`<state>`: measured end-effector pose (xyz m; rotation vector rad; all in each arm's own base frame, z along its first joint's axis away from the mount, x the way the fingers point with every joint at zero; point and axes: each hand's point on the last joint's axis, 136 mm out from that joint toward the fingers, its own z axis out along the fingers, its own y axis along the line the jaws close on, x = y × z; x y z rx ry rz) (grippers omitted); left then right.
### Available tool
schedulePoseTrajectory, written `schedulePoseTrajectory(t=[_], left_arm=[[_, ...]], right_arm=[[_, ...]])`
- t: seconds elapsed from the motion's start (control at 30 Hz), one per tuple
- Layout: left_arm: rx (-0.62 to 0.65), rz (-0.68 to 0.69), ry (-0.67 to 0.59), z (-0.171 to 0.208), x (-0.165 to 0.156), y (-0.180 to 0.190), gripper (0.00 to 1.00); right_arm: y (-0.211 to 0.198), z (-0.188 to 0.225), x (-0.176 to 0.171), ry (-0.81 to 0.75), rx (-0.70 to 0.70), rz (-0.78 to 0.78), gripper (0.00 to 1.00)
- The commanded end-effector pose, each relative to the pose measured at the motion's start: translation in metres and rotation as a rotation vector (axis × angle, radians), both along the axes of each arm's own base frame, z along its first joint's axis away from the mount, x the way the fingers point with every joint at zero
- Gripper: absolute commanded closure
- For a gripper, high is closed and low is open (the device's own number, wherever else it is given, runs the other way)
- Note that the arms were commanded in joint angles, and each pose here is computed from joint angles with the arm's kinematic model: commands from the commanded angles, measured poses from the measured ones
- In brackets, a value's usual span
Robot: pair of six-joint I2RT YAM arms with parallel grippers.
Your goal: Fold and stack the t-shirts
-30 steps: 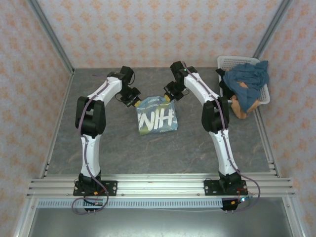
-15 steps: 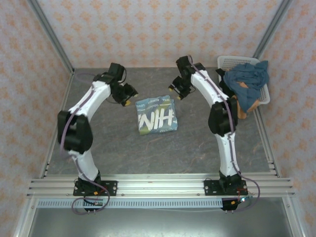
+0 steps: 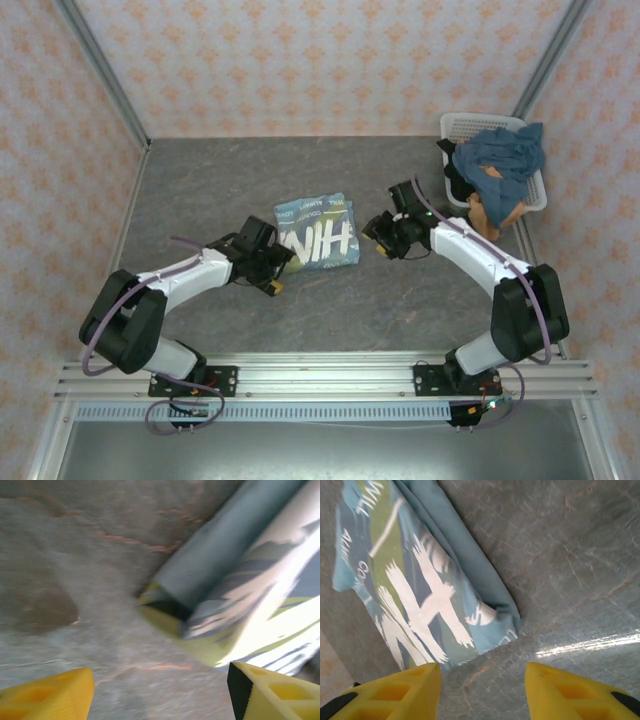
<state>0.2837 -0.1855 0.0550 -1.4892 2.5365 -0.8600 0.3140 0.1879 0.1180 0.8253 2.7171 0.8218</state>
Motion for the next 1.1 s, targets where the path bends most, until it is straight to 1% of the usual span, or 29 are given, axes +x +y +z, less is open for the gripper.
schedulePoseTrajectory(t=[0.0, 0.07, 0.2, 0.37, 0.47, 0.57, 0.7, 0.8, 0.9, 1.03, 1.07], left_arm=[[-0.075, 0.133, -0.148, 0.024, 0.042, -0.012, 0.27], [-0.065, 0.133, -0.129, 0.015, 0.042, -0.012, 0.29], [-0.026, 0.141, -0.049, -0.007, 0.033, -0.008, 0.37], [0.077, 0.102, 0.036, -0.01, 0.027, -0.001, 0.4], [0.093, 0.091, 0.037, -0.011, 0.034, -0.004, 0.41], [0.111, 0.093, 0.048, -0.02, 0.042, -0.005, 0.5], [0.171, 0.066, 0.082, -0.025, 0.047, -0.004, 0.73], [0.185, 0.049, 0.101, -0.026, 0.051, -0.007, 0.84], [0.211, 0.034, 0.135, -0.025, 0.048, -0.005, 0.91], [0.24, 0.031, 0.164, -0.02, 0.038, 0.002, 0.94], [0.249, 0.028, 0.166, -0.019, 0.036, 0.004, 0.96]], right_arm=[[0.012, 0.022, 0.01, -0.102, 0.061, 0.039, 0.52], [0.014, 0.021, 0.009, -0.093, 0.063, 0.05, 0.52], [0.015, 0.025, 0.009, -0.092, 0.065, 0.053, 0.52], [0.013, 0.027, 0.008, -0.087, 0.063, 0.044, 0.52], [0.012, 0.024, 0.006, -0.077, 0.058, 0.038, 0.52], [0.011, 0.024, 0.005, -0.076, 0.057, 0.032, 0.53], [0.009, 0.026, 0.004, -0.074, 0.054, 0.023, 0.53], [0.007, 0.028, 0.003, -0.075, 0.046, 0.013, 0.53], [0.004, 0.027, 0.002, -0.071, 0.039, 0.003, 0.53], [0.001, 0.027, -0.001, -0.07, 0.032, -0.007, 0.54], [0.0, 0.027, -0.002, -0.071, 0.03, -0.009, 0.54]])
